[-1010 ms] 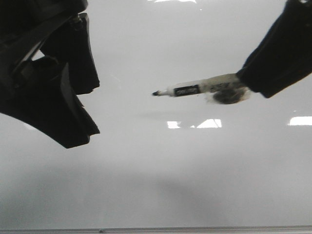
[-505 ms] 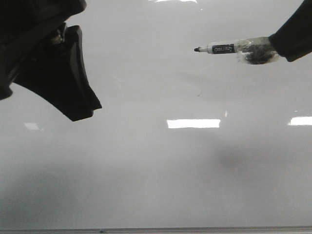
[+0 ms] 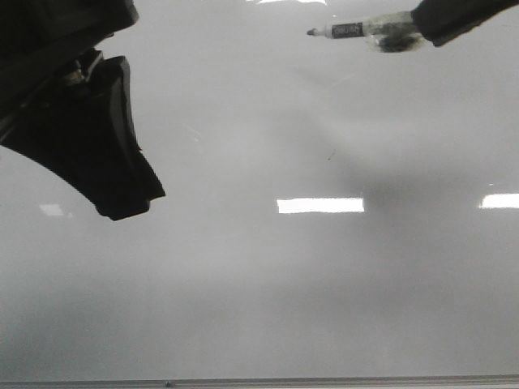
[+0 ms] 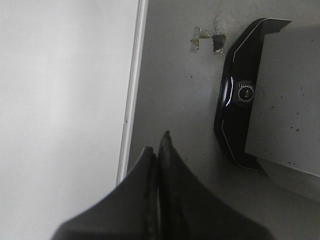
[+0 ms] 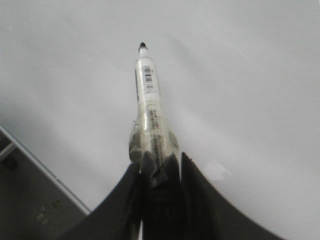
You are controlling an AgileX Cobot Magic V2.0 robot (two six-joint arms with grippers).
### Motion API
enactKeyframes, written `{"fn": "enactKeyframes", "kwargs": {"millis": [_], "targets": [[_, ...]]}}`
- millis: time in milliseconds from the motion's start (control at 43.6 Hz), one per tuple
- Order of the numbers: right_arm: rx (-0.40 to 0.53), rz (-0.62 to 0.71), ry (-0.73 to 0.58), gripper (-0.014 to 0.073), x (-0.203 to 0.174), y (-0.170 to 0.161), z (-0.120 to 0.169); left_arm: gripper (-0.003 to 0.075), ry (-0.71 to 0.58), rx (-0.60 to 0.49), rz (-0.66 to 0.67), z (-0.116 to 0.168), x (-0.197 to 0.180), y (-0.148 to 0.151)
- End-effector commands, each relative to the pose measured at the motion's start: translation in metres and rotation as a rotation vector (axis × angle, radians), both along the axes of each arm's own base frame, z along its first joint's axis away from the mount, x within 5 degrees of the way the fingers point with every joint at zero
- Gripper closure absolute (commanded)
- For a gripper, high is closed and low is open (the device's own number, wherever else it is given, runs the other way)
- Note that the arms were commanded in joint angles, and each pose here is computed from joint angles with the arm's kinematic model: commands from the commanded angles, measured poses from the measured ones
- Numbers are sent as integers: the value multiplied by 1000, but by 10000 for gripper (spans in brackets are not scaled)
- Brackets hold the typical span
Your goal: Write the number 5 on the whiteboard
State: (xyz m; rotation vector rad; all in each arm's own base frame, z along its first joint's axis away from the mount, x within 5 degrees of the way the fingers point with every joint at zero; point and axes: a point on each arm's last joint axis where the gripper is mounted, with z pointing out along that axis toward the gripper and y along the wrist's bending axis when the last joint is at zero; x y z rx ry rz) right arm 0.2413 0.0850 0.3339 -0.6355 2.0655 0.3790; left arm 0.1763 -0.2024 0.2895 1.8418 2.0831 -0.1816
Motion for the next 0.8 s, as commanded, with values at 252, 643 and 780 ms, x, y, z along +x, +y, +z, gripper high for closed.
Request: {"fn": "enactKeyframes", "kwargs": {"millis": [252,643,780], "targets": [[52,-58,-118,657,64,10,34,741,-47,-108,16,19,-3,-3],[16,-10,-2,657,72,22,1,741,-47,-108,16,19,-3,-3],[-8,30,50,657,64,38,-23,741,-47,-108,16,19,-3,-3]]}}
